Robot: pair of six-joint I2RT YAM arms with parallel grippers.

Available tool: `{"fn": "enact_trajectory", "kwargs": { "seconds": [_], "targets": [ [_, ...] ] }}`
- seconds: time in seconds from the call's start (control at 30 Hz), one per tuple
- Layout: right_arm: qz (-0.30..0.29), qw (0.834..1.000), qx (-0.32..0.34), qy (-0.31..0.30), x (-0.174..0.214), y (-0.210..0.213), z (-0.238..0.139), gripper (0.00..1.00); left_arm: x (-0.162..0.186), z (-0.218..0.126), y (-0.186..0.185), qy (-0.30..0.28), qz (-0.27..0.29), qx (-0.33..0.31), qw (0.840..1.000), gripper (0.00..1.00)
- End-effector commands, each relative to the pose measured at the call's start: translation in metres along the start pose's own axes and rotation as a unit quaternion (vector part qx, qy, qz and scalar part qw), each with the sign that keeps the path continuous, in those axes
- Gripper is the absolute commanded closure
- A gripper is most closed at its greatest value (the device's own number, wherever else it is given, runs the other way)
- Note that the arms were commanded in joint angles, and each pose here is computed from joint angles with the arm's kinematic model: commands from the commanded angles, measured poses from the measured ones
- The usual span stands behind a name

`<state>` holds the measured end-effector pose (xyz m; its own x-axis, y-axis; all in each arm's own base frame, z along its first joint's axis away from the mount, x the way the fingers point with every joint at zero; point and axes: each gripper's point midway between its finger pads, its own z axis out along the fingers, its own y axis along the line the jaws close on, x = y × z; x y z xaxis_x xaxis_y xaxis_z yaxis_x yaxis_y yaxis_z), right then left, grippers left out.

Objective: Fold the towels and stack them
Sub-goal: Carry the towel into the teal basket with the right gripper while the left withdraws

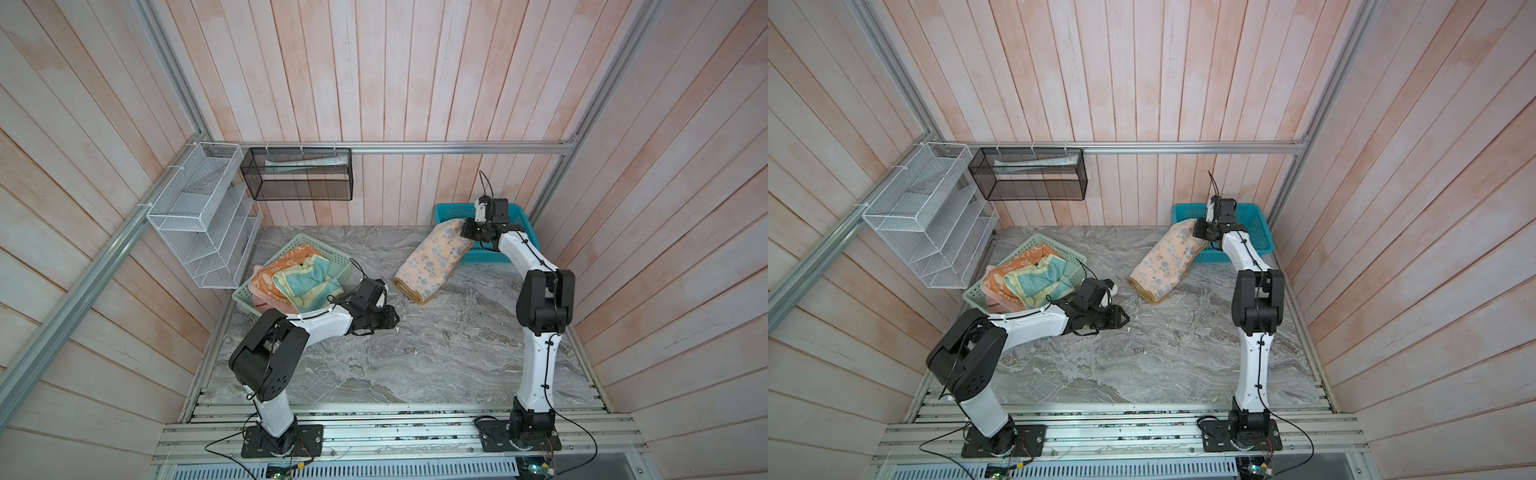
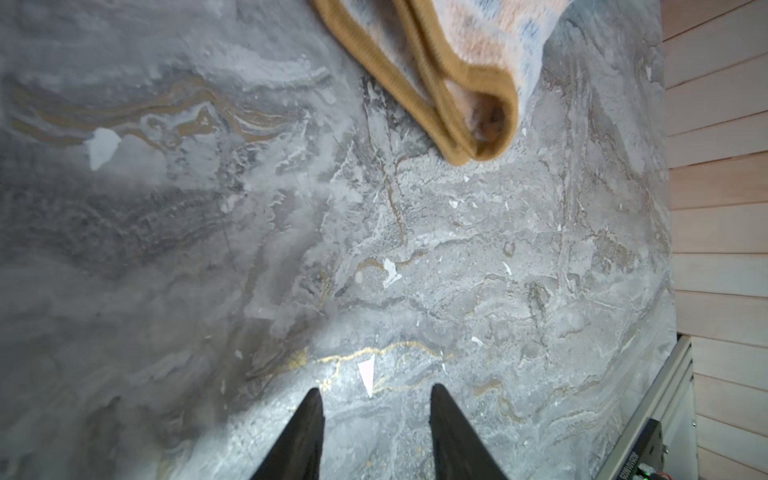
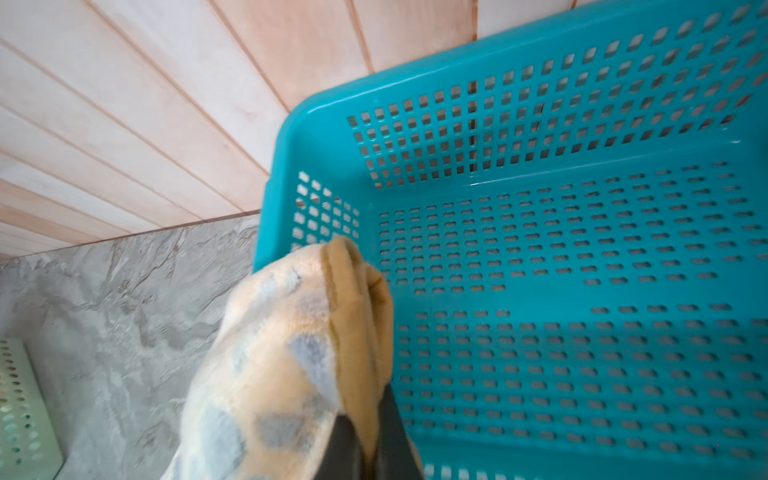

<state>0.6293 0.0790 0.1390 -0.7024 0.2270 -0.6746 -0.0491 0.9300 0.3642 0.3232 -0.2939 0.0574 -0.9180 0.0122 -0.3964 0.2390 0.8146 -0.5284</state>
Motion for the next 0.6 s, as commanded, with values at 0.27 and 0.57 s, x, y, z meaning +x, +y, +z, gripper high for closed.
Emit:
{"fn": "enact_trajectory", "kwargs": {
  "seconds": [0.27,0.57],
  "targets": [
    [0.026,0.981,-0.111,0.156,0.113,0.059,-0.024,1.00,-0.018,-0.024,-0.002,-0.029,-0.011,0.012,0.999,0.56],
    [0.043,0.953,-0.168,0.250,0.208,0.101,-0.080,1.00,-0.027,-0.053,-0.011,-0.057,-0.011,0.012,0.998,0.56]
  ]
}}
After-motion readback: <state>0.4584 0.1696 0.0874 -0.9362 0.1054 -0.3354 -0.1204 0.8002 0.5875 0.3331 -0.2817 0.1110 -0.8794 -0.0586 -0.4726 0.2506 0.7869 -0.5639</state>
